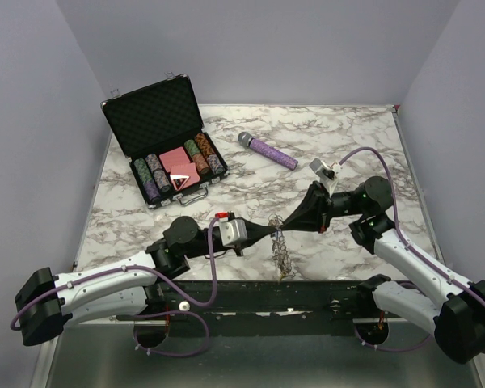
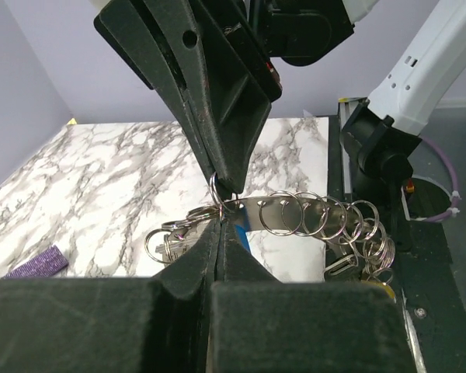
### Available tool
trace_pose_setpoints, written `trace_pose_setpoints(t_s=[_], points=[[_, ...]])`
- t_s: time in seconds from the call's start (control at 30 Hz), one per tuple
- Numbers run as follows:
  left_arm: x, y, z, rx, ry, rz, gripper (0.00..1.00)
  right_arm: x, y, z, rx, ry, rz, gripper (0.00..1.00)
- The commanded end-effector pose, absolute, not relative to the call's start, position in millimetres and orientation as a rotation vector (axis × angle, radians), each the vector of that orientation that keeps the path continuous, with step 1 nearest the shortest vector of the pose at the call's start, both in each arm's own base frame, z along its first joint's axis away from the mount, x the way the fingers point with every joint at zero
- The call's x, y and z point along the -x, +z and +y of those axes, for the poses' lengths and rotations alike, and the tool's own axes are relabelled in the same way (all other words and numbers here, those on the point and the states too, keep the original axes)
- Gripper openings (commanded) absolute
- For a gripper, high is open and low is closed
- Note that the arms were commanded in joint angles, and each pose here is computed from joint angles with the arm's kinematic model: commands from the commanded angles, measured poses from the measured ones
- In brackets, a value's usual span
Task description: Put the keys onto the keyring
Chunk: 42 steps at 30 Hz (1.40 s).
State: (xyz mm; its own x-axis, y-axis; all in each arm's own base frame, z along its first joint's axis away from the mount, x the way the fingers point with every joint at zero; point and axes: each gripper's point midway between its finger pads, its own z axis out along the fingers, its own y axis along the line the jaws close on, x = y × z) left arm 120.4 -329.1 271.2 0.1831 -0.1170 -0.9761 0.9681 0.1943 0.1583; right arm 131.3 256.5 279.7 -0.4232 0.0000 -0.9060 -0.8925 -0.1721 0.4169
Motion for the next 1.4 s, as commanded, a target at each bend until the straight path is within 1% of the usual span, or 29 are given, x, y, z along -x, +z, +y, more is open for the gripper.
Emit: trace_pose_setpoints(t_s=[0.0,0.57,0.87,0.9,0.93,0.97,1.03,1.13,1.2,1.37], points=[[-123,279,-332,-1.051,-0.998,1.09,0.0,-138,285,256,1.033,1.645,1.383,0.0],[-110,251,-337,-1.169,-1.038,1.234,0.0,-152,289,256,0.909,1.644,1.441,0.0],[-115,251,-337,-1.12,-1.036,1.268,0.0,-156,281,255,0.858,1.646,1.487,0.0],[-116,252,-335,-1.101,-1.03,1.268,0.1,-155,279,255,0.859,1.647,1.49,0.0],[-116,254,-332,-1.088,-1.031,1.255,0.18,-154,280,255,0.865,1.645,1.485,0.0],[-114,257,-329,-1.058,-1.052,1.261,0.23,-153,279,255,0.874,1.645,1.482,0.0],[-112,263,-322,-1.02,-1.066,1.238,0.29,-151,279,254,0.891,1.641,1.473,0.0],[-110,271,-312,-0.961,-1.1,1.22,0.44,-147,278,253,0.93,1.638,1.452,0.0],[-112,275,-305,-0.912,-1.123,1.216,0.48,-144,278,253,0.964,1.631,1.43,0.0],[-115,288,-294,-0.857,-1.24,1.194,0.49,-136,277,251,1.077,1.608,1.356,0.0]])
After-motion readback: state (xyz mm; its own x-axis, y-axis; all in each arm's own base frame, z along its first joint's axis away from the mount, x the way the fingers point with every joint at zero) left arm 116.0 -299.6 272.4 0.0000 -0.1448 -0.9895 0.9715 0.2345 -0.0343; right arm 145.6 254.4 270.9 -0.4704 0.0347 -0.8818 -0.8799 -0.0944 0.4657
